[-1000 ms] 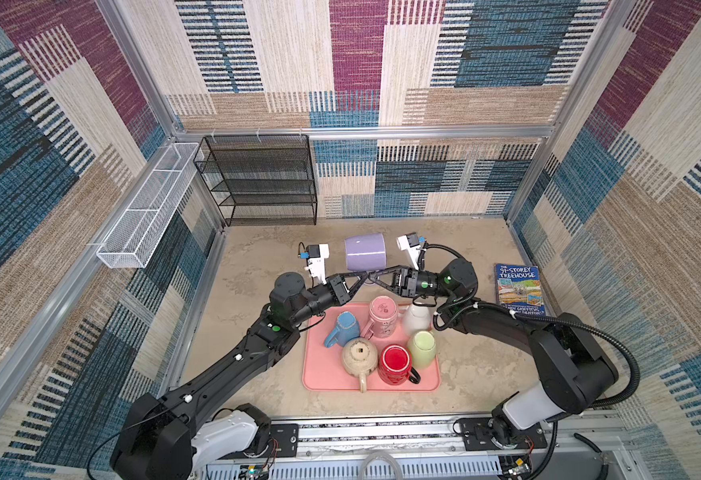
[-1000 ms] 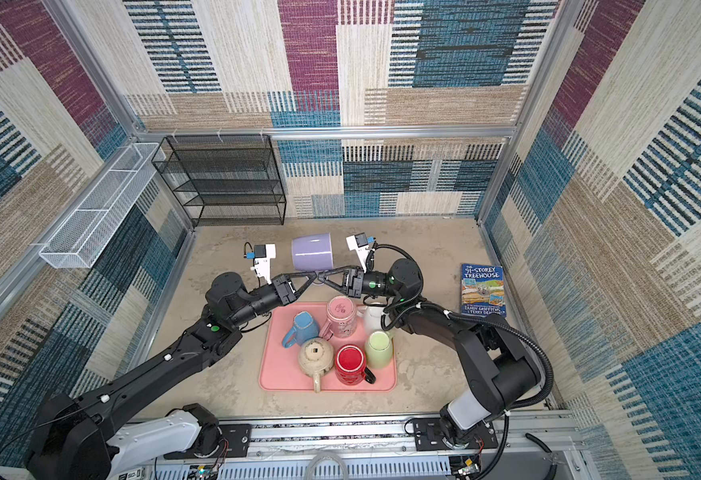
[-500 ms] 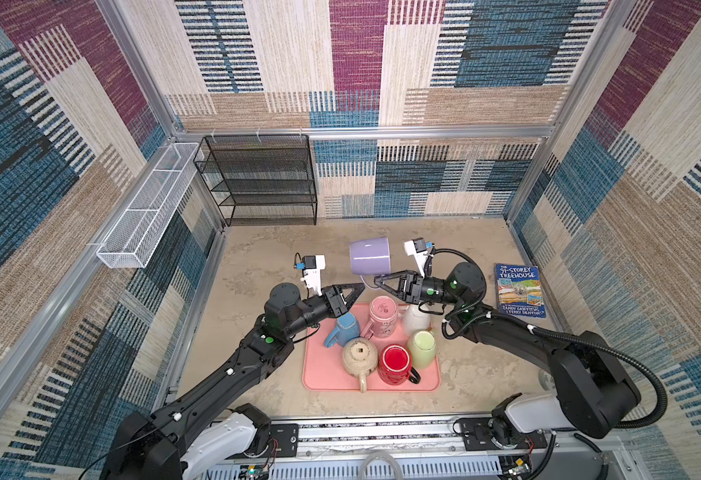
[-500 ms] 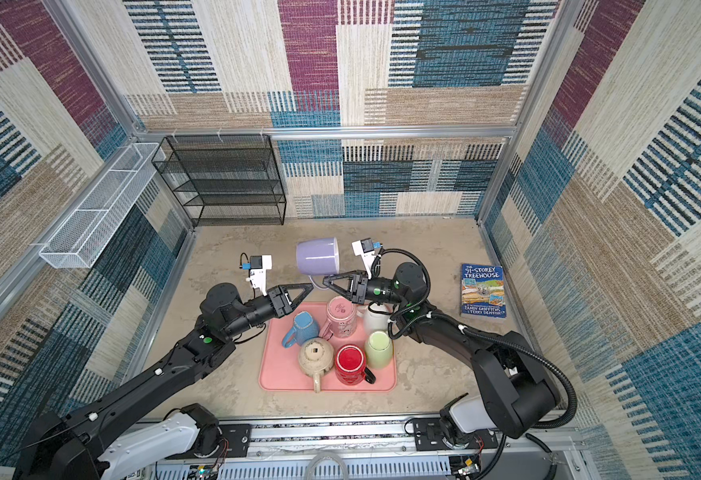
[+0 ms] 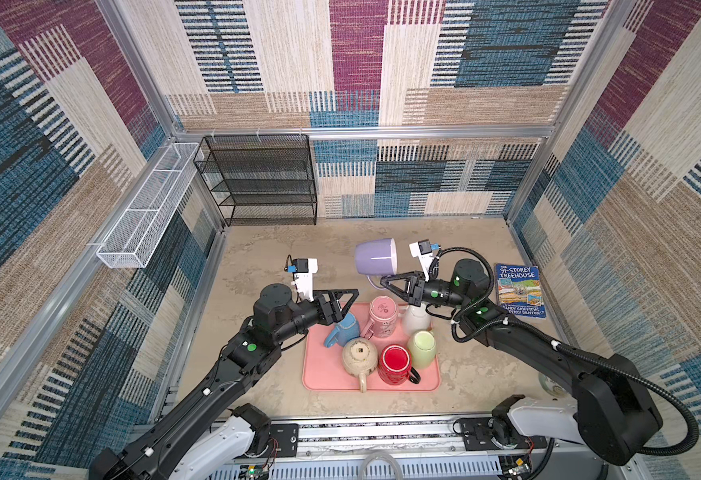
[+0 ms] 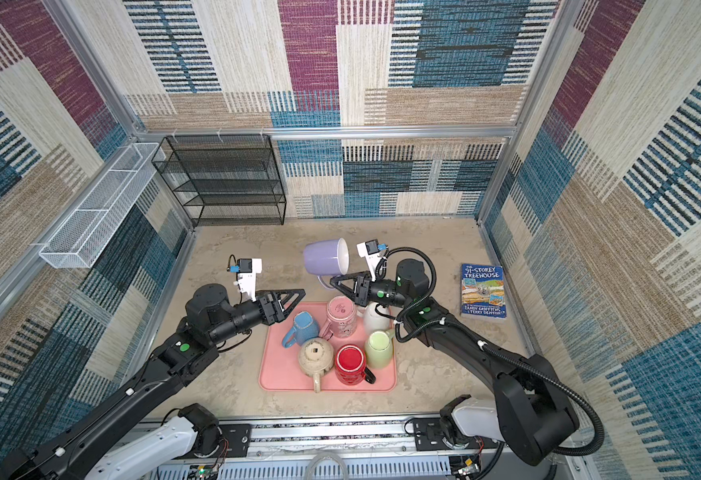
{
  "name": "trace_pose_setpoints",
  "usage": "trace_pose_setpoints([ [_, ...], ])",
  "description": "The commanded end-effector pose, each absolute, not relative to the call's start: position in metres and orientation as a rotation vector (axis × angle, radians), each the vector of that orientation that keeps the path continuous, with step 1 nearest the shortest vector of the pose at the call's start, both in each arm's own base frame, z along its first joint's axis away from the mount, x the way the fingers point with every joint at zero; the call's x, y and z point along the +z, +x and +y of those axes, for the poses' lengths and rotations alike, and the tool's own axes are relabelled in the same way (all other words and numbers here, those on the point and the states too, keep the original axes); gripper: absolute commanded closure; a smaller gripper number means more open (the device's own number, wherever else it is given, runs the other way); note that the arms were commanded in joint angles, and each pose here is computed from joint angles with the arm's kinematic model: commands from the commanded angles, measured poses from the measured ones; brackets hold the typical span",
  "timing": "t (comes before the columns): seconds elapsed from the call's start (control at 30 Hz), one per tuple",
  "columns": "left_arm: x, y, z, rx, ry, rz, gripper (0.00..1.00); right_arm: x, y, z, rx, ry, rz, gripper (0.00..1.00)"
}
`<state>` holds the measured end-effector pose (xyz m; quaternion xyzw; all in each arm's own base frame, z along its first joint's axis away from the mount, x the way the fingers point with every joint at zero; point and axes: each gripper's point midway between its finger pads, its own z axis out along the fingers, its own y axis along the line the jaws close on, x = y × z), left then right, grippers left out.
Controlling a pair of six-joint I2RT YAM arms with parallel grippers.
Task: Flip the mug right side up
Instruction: 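Close the right gripper on the lavender mug while the left gripper releases it, then carry the lavender mug beyond the tray with the right gripper while the left withdraws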
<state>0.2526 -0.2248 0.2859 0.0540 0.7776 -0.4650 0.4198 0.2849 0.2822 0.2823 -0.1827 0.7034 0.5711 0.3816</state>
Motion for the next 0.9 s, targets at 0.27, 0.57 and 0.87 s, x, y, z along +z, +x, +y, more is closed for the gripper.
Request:
trace_pose_setpoints([
  [0.27,0.256,0.248,-0.167,-0.647,0.183,2.16,0.19,0.253,0.343,0.242,0.991,-0.354,2.012,1.0],
  [0.57,0.224,0.25,-0.147,-0.447,0.197,2.286,0.19,0.213,0.388,0.2,0.659,-0.202,2.193,1.0],
  [0.87,0.219,0.25,-0.15,-0.402,0.271,2.347,0.19,0.189,0.425,0.164,0.453,-0.108,2.265,1.0],
])
